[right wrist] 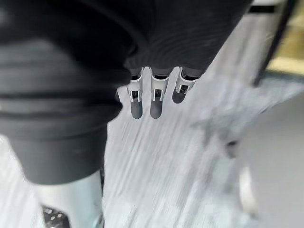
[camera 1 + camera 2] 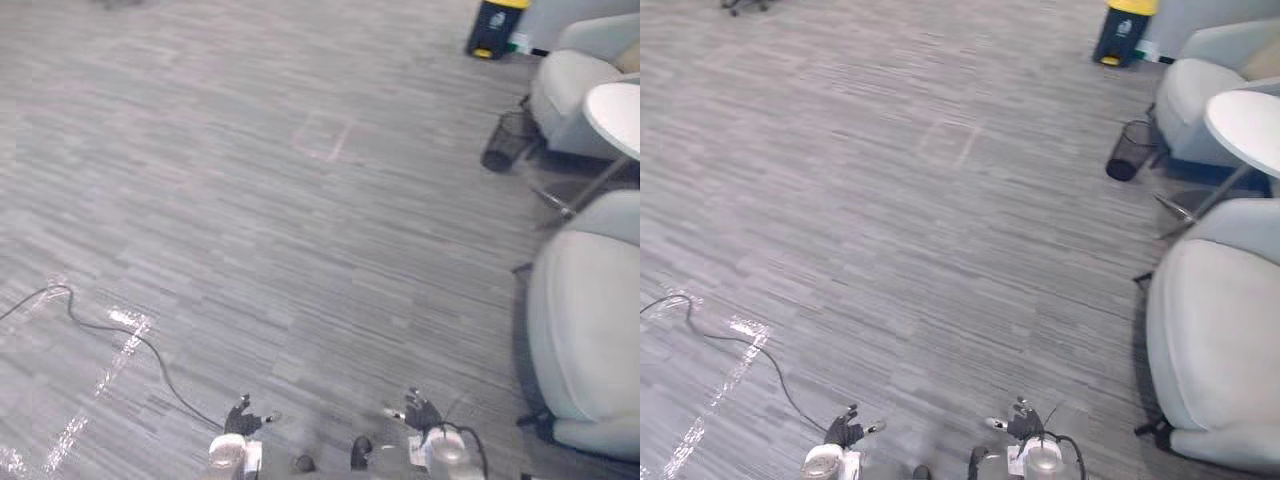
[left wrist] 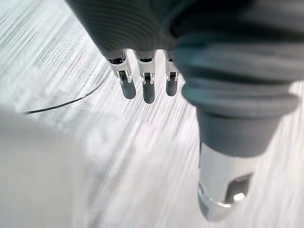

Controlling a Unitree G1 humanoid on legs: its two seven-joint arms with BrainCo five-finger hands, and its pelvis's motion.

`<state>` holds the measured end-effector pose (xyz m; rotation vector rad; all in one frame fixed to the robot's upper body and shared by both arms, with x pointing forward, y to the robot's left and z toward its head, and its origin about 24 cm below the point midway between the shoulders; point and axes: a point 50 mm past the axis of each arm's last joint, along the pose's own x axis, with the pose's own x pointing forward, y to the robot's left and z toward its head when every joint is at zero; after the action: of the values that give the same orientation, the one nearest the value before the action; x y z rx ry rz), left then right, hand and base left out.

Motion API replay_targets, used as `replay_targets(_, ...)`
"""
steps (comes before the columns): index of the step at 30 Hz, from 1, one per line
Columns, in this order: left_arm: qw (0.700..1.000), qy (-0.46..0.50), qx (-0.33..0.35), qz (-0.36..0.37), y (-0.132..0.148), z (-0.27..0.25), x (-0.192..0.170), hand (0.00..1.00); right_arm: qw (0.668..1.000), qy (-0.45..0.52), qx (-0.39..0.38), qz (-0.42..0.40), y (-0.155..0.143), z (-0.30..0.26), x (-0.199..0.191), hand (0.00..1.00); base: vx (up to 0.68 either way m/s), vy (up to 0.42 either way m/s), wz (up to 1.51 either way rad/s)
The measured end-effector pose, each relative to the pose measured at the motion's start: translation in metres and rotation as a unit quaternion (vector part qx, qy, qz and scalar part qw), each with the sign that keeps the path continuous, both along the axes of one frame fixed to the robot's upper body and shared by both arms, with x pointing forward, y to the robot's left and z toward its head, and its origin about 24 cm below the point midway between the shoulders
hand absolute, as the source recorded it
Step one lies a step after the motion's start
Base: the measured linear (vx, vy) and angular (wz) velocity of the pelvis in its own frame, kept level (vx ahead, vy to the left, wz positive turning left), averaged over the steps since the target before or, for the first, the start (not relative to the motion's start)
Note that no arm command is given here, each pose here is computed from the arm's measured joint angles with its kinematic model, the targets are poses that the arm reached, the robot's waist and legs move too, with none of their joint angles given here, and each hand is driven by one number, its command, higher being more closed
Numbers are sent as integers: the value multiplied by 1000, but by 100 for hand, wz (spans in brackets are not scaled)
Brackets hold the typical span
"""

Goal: Organize the slippers on the shoe rack

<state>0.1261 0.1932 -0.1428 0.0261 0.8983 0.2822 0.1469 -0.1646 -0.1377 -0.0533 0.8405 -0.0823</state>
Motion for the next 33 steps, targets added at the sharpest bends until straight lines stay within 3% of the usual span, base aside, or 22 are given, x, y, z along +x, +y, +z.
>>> replay_targets(9,1000,-27,-7,-2,-2,6,14,0,1000,-5,-19,-12,-19,4,13,0,364,76,20)
replay_targets(19,999,-18,5,-26,2,6,15,0,1000,13,-9,0,-8,-2,3,0,535,155,11)
replay_targets(24,998,-39,6,-48,-3,12,35,0,1000,-10,-16,2,-13,4,12,0,526,-104,45)
replay_targets(33,998,-45,-28,-22,-20,8,26,0,1000,-10,-11,2,-8,4,7,0,657,-187,10)
